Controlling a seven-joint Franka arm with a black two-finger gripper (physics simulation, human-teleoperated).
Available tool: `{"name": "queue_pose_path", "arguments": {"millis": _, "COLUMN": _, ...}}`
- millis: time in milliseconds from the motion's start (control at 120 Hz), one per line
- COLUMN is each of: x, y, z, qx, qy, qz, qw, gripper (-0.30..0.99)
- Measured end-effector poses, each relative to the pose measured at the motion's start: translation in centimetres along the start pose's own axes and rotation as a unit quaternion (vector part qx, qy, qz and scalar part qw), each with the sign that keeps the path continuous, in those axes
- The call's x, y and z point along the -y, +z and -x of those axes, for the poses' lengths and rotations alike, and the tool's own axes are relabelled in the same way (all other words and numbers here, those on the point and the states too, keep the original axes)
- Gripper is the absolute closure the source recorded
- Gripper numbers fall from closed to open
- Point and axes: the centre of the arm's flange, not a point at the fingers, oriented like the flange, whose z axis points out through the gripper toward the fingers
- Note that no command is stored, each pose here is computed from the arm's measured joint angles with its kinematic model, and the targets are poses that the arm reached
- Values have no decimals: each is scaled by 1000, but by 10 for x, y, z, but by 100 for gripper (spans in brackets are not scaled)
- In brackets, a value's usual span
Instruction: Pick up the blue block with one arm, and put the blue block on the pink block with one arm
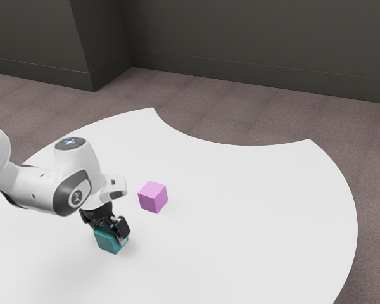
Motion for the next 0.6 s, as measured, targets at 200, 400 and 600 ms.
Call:
{"name": "queue_pose_path", "arguments": {"millis": 200, "x": -2, "y": -7, "z": -7, "qx": -13, "qy": -1, "qz": -4, "qw": 1000, "gripper": 33}}
{"name": "queue_pose_path", "arguments": {"millis": 400, "x": -6, "y": -28, "z": -29, "qx": -40, "qy": 3, "qz": -12, "qw": 999, "gripper": 40}}
{"name": "queue_pose_path", "arguments": {"millis": 600, "x": -13, "y": -73, "z": -99, "qx": -86, "qy": 24, "qz": -32, "qw": 995, "gripper": 40}}
